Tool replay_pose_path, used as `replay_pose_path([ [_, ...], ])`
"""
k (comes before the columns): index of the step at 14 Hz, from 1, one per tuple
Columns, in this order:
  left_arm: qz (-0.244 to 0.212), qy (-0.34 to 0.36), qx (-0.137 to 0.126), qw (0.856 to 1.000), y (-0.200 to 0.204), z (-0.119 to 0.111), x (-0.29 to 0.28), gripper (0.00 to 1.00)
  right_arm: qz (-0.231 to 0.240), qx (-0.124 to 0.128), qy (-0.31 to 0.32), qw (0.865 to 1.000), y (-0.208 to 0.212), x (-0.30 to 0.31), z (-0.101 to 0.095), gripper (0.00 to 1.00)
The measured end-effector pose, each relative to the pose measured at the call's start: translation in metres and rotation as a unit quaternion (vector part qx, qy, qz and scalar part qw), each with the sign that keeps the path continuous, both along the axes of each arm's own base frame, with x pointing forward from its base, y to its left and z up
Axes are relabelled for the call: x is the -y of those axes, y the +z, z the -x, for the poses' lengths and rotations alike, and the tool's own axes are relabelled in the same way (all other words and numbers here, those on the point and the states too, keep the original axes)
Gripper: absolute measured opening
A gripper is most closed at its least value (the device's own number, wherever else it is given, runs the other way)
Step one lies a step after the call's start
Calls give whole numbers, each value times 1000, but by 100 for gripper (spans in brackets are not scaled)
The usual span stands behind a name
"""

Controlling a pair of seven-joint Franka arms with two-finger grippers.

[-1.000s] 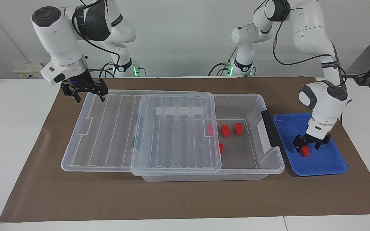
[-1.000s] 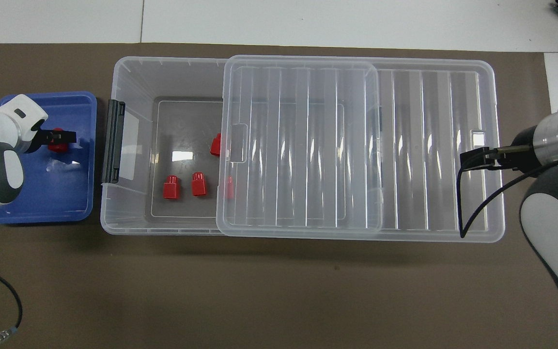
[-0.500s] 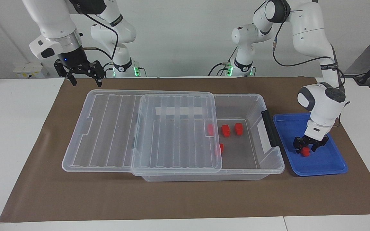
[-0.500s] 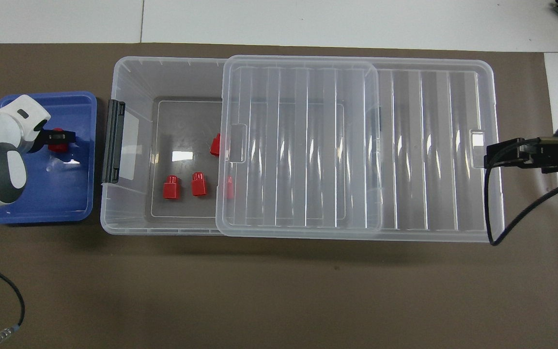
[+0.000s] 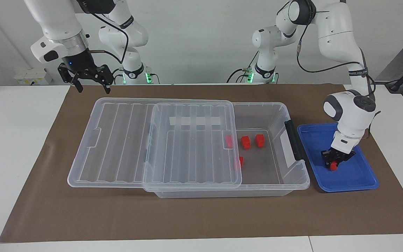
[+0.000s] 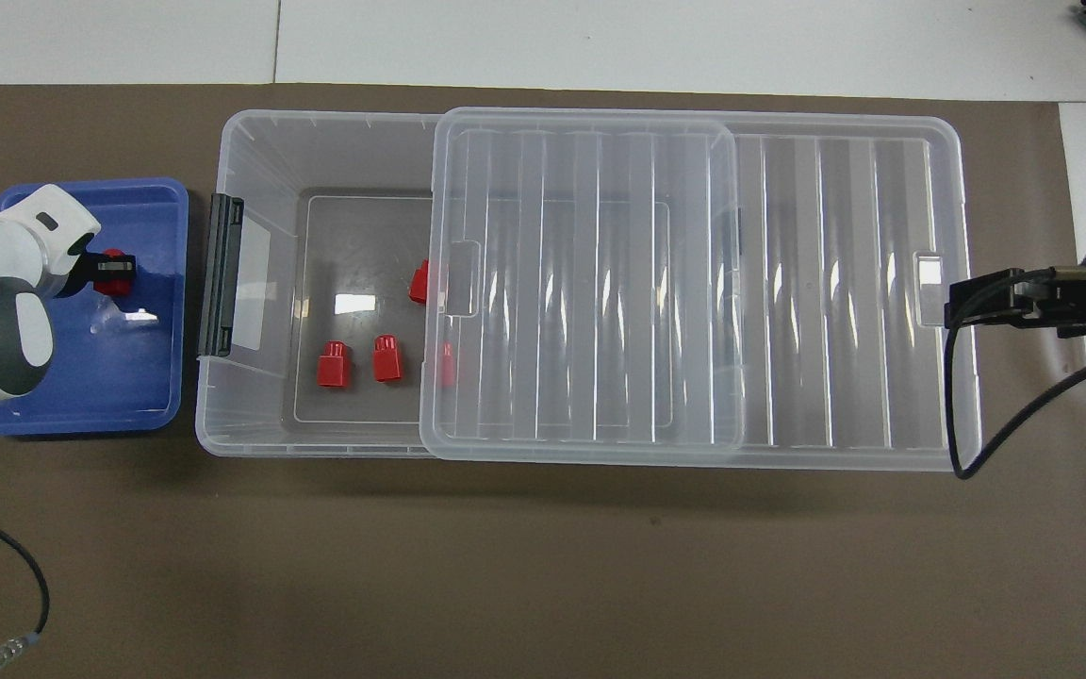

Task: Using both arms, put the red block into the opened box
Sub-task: 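Grasp the red block with the left gripper and lift it, then carry the red block with the left gripper over the open box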

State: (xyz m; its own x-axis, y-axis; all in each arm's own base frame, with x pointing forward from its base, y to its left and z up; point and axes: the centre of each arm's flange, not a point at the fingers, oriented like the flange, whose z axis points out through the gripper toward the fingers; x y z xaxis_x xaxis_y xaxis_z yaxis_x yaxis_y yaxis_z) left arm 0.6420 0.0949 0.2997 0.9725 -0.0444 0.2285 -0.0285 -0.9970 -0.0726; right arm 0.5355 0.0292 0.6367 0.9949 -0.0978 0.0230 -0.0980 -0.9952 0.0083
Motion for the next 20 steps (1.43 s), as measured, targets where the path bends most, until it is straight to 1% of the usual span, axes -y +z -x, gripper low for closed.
replay_pose_path([
  [2,1,1,-13,1000,2,-1,0,34,2,0,0,1000,0,0,0,100],
  [4,1,1,-39,999,16,-6,-2,34,9,-1,0,1000,0,2,0,100],
  [5,-3,-1,-56,998,30,-10,-4,34,10,-2,1,1000,0,1,0,100],
  [8,-10,3,-109,994,104,-19,-8,34,11,-10,4,1000,-2,-2,2,100],
  [10,-7,4,-134,991,148,-16,-2,34,10,-12,-2,1000,-2,6,2,100],
  [11,1,4,-141,990,164,-13,6,34,10,-12,-3,1000,-2,8,2,100],
  [13,33,23,-138,990,185,-8,28,34,10,-13,-3,1000,-2,7,2,100],
  [15,51,51,-136,988,193,-7,63,34,10,-13,-3,1000,-2,7,3,100],
  [17,57,94,-136,985,194,-7,128,34,10,-14,-3,1000,-3,8,3,100],
  [19,64,128,-137,980,195,0,194,34,10,-15,-5,1000,-3,9,3,100],
  [20,69,143,-137,978,196,5,217,34,10,-15,-6,1000,-3,11,3,100],
])
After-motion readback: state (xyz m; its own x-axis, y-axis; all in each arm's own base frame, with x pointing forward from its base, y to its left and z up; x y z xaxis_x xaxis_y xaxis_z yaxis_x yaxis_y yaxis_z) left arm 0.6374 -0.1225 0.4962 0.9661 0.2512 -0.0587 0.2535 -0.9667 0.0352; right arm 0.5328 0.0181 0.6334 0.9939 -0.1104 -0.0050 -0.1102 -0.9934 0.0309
